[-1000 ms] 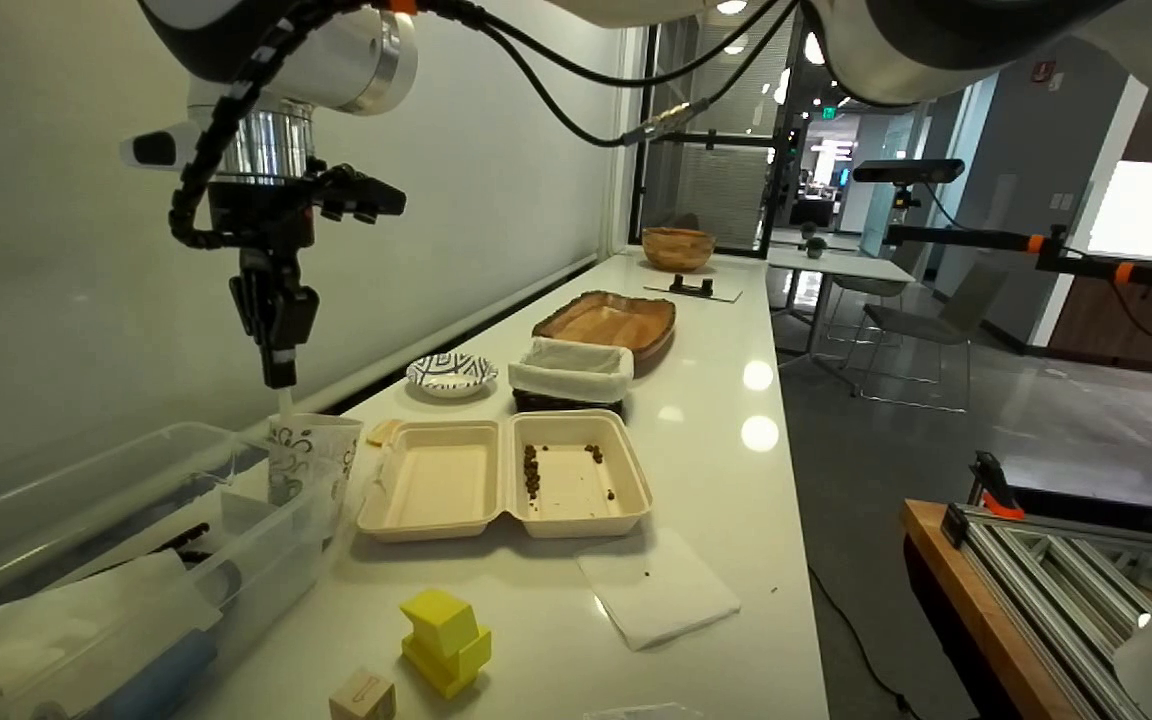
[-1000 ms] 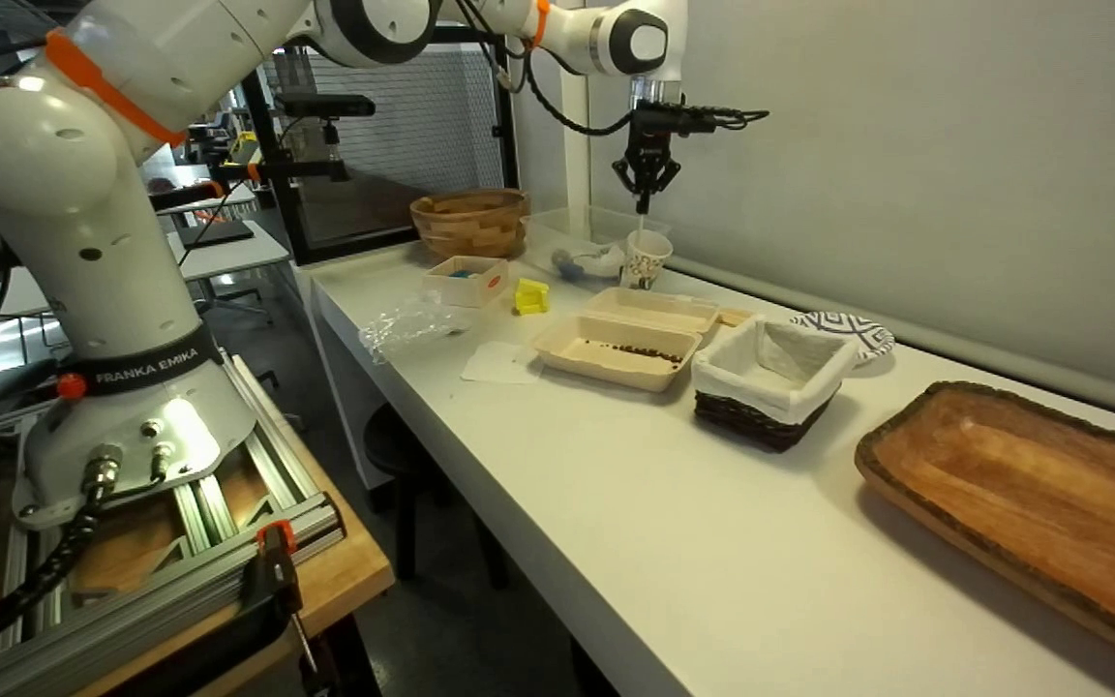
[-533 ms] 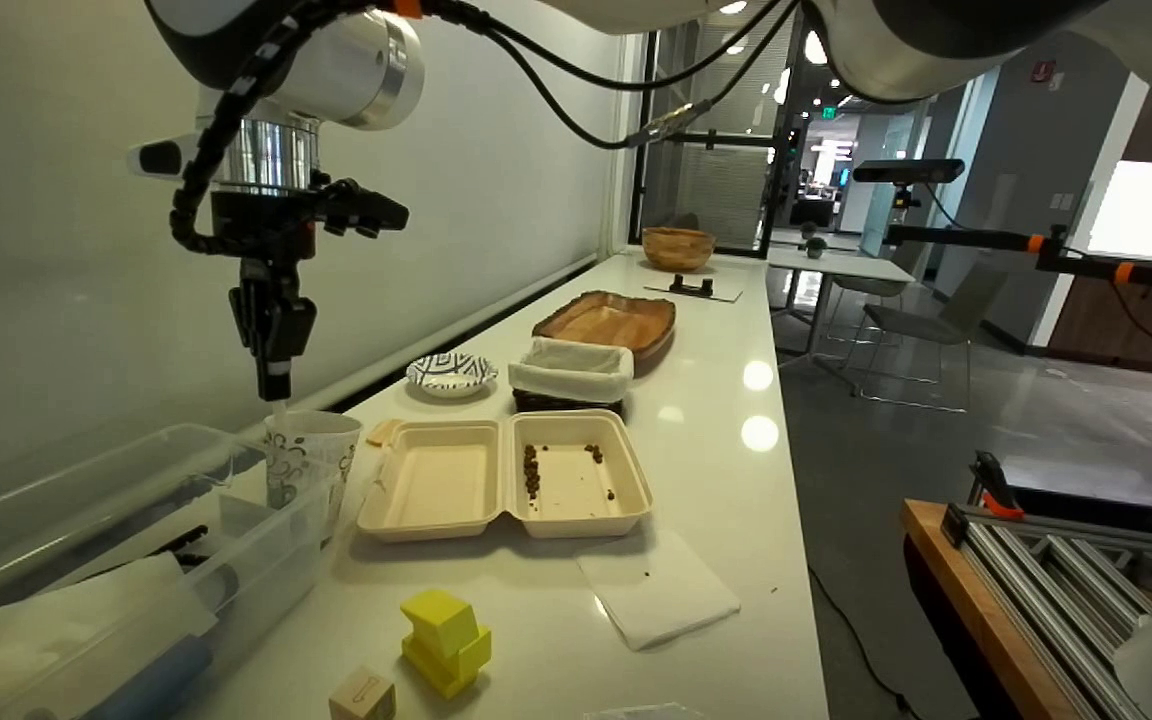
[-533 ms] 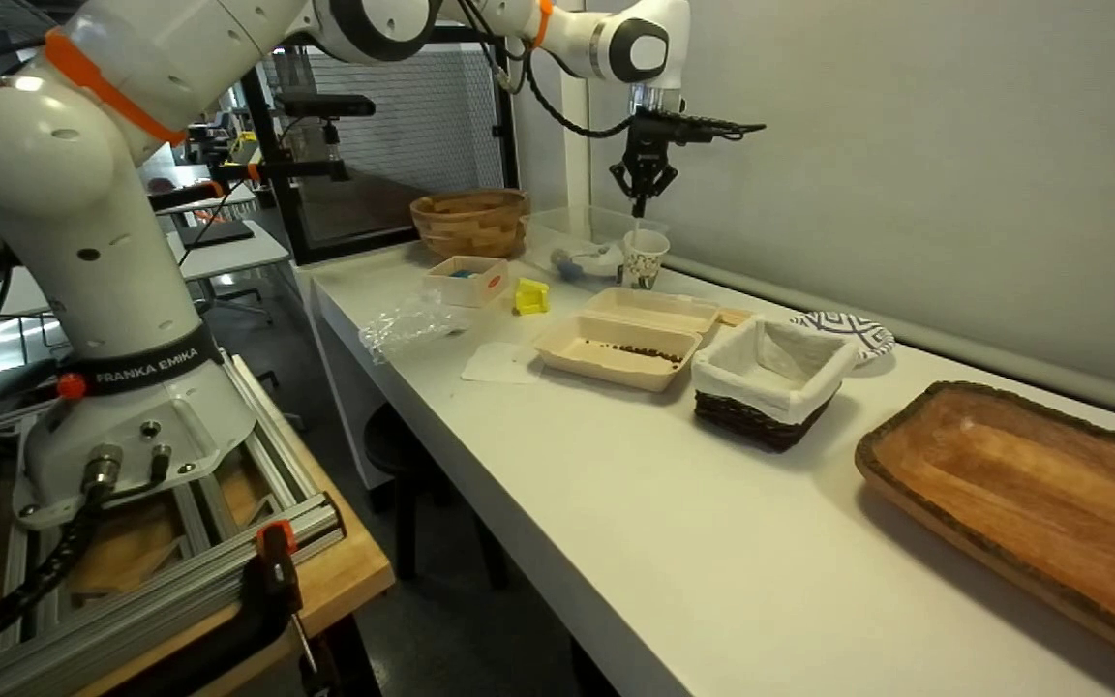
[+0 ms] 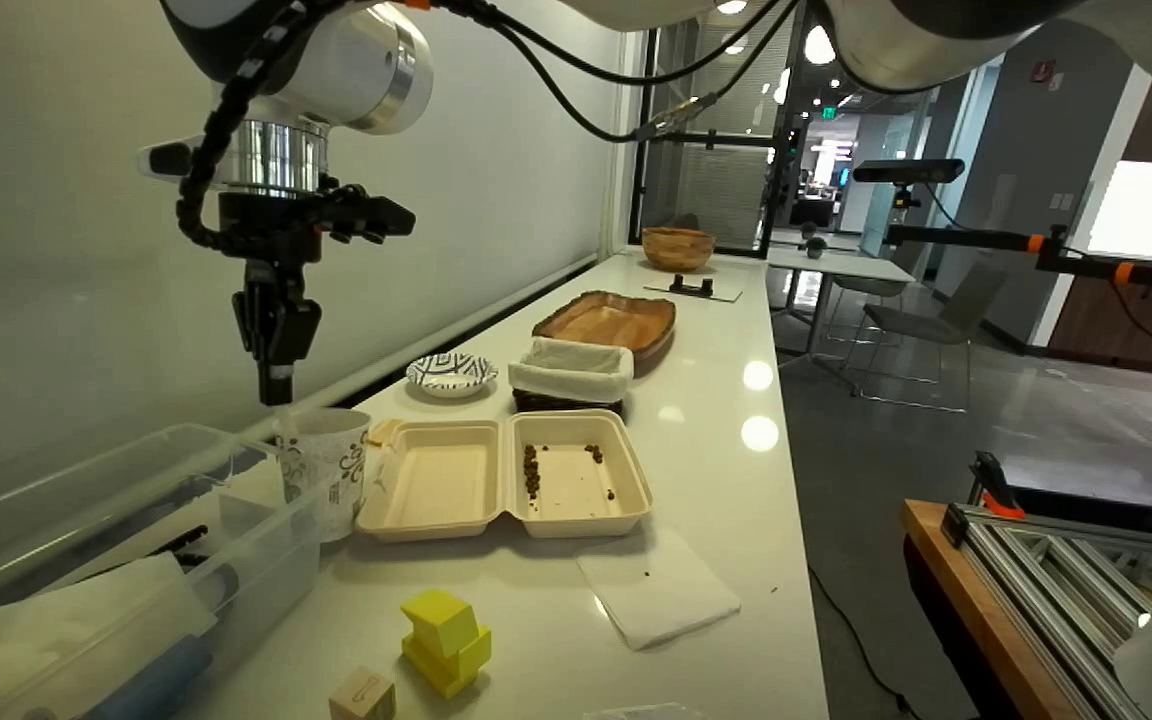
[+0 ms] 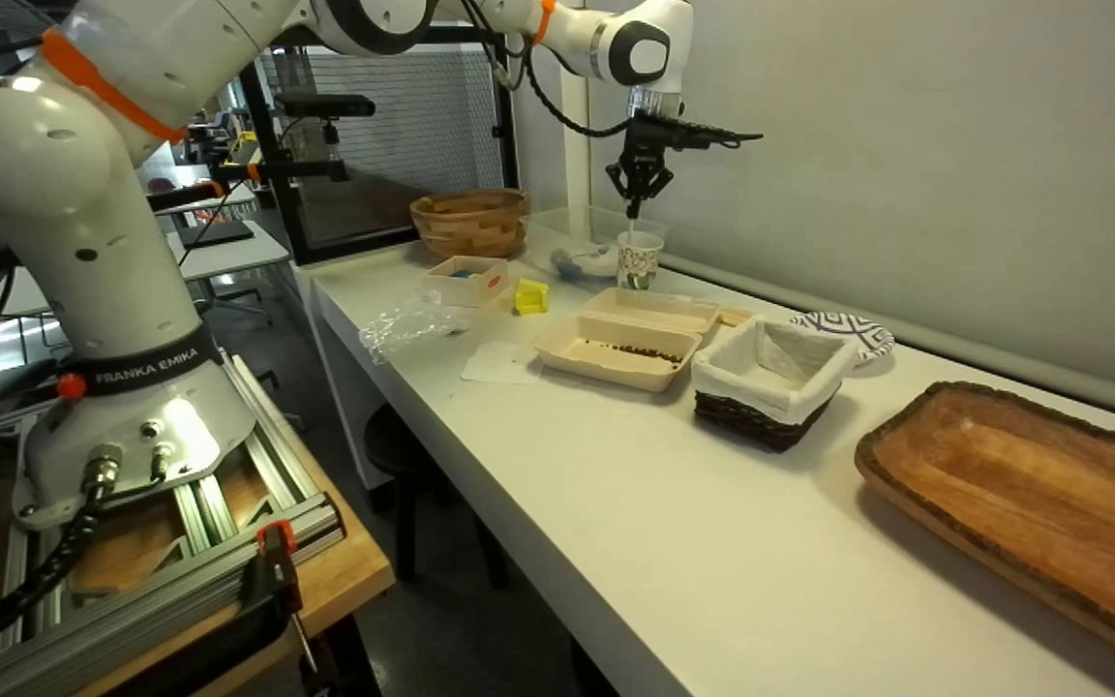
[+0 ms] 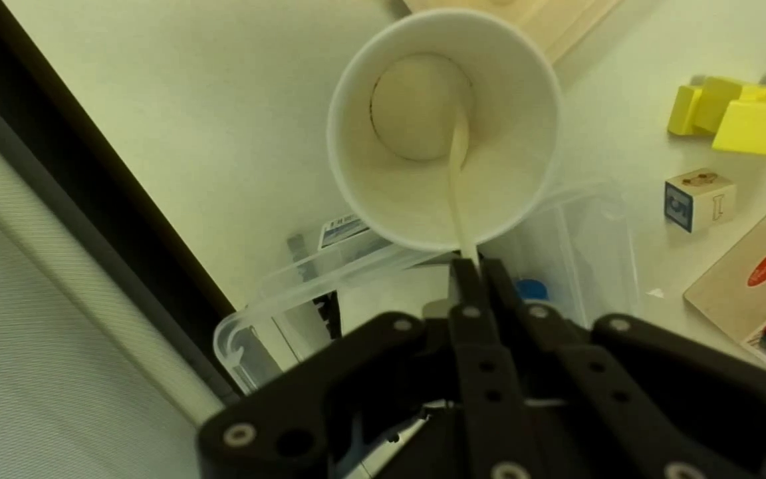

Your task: Stir the contents of the paper cup with the plastic spoon

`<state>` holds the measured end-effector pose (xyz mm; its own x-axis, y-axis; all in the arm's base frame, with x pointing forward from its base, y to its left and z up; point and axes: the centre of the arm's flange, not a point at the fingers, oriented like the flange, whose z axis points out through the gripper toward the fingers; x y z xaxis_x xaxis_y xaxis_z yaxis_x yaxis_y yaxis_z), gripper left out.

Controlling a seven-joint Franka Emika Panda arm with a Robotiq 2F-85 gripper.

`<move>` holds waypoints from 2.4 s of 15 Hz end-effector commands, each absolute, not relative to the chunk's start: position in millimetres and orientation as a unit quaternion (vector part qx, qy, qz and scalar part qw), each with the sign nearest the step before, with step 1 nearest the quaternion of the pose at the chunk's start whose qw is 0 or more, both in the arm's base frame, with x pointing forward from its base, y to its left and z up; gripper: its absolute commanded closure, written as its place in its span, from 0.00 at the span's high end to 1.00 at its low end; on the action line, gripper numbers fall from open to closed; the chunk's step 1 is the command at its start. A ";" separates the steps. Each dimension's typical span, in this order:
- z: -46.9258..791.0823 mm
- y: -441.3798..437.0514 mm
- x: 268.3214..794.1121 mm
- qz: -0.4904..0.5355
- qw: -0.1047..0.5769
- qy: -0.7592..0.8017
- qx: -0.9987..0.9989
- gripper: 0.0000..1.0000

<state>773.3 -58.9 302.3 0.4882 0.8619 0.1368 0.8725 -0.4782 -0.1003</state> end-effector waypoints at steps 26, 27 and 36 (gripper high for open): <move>287.5 -95.5 765.6 -0.069 -0.065 -0.522 -0.848 0.01; 288.3 -97.4 766.2 -0.071 -0.077 -0.523 -0.846 0.01; 292.1 -114.0 764.9 -0.094 -0.156 -0.516 -0.837 0.01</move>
